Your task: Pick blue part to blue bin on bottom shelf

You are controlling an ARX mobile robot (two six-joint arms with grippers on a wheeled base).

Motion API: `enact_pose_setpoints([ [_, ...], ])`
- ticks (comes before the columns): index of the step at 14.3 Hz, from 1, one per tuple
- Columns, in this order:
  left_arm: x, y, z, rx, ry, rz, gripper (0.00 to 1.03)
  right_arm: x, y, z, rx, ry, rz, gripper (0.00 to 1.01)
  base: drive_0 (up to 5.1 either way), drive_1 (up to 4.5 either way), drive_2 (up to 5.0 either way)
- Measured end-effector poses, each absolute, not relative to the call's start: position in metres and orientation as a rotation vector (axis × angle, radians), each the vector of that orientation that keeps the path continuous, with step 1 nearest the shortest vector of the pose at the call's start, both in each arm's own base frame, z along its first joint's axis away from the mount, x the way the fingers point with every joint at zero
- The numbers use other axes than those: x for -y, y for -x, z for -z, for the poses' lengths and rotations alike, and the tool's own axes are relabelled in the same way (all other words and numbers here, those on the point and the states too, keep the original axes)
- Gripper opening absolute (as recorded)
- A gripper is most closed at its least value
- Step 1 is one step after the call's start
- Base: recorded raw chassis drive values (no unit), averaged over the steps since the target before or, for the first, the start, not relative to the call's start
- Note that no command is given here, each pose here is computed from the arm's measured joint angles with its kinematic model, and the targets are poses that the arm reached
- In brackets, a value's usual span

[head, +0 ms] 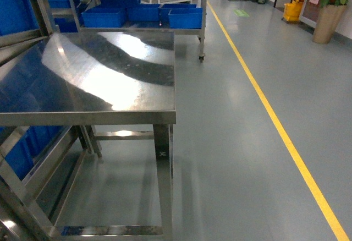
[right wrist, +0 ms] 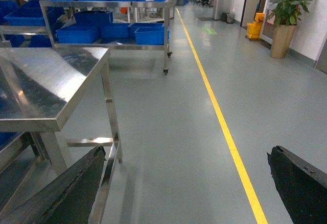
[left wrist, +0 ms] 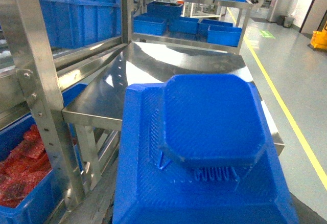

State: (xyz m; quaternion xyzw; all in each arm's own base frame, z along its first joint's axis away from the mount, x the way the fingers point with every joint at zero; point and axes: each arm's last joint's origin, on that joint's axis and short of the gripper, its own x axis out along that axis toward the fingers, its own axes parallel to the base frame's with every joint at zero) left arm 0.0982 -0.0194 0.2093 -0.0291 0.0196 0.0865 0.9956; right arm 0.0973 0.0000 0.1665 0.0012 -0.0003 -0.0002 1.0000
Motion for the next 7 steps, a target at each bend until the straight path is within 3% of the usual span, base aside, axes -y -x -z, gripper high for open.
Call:
enact_pose_setpoints([
  [7, 0.0195, -0.0982, -0.2096, -0.038, 0.059, -0.169, 0.43, 0.0001, -0.0973, -0.1665, 0.001, -0.002, 0.002, 0.98, -0.1, 4.11, -4.3],
])
